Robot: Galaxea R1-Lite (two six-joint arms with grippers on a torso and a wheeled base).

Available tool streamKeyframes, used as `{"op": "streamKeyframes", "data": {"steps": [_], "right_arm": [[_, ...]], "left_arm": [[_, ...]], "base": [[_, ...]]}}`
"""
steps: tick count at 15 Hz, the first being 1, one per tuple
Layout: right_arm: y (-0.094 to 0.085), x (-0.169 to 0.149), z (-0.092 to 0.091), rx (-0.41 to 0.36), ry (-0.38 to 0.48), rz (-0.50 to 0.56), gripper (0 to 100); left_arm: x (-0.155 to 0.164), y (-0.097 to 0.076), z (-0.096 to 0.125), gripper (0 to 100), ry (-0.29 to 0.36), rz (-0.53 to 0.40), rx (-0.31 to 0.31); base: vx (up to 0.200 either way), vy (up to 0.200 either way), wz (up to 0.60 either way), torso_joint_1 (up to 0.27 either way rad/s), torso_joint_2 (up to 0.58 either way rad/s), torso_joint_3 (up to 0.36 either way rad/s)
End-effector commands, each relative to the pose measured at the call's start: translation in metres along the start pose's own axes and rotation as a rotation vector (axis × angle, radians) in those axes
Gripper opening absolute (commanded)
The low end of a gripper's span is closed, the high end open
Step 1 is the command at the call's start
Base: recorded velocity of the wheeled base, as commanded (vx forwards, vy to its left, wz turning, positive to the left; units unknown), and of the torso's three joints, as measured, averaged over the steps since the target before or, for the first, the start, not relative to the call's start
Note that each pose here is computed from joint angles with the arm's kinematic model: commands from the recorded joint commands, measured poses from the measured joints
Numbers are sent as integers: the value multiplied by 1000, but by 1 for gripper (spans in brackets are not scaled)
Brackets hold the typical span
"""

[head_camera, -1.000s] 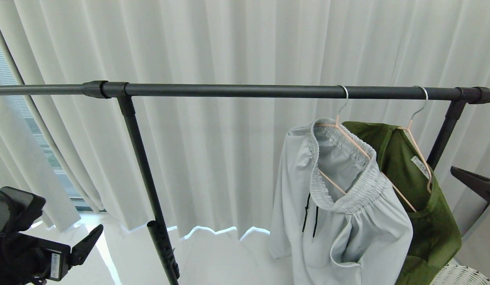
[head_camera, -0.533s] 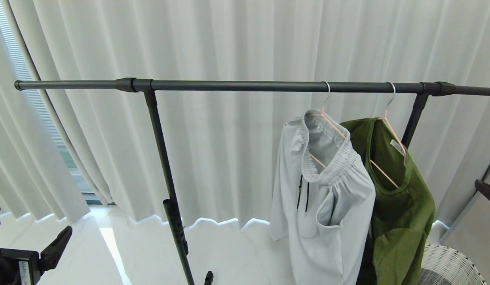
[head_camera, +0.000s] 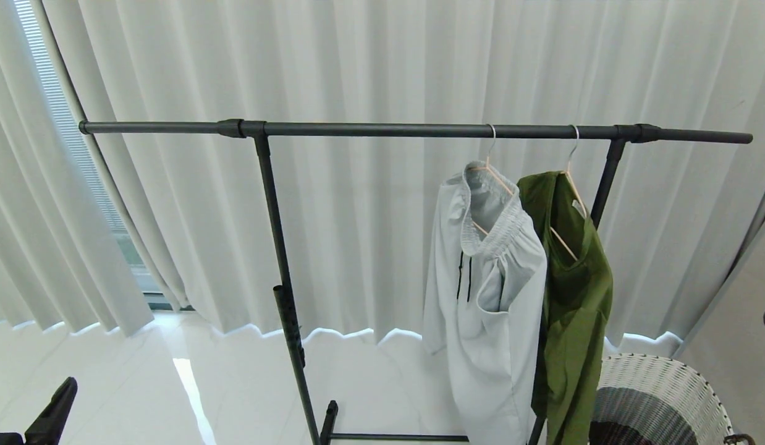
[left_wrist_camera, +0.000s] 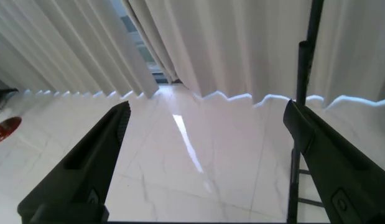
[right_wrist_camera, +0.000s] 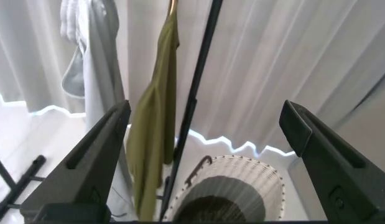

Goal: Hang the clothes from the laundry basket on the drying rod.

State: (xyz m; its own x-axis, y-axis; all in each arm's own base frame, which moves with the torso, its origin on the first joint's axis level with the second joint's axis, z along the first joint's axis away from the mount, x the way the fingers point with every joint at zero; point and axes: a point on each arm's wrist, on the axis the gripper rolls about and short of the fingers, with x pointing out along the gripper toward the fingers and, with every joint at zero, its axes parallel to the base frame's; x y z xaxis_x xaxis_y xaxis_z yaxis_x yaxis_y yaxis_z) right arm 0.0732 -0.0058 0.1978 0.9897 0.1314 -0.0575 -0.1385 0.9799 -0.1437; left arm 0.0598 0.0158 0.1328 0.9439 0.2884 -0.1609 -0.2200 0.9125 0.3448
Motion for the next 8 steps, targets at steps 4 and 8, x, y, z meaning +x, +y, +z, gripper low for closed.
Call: {"op": "streamKeyframes", "data": {"steps": [4,8], "right_arm": [[11,-25,-18,-84,-42,-6,100],[17,-38,-30,-127,-27,-7,100]], "left_arm": [[-22,-12,-16,100,-107,-219,13],[-56,-16,-45,100,-135,-209,-35]], "base": [[0,0,0,0,0,0],[0,0,0,0,0,0]]}}
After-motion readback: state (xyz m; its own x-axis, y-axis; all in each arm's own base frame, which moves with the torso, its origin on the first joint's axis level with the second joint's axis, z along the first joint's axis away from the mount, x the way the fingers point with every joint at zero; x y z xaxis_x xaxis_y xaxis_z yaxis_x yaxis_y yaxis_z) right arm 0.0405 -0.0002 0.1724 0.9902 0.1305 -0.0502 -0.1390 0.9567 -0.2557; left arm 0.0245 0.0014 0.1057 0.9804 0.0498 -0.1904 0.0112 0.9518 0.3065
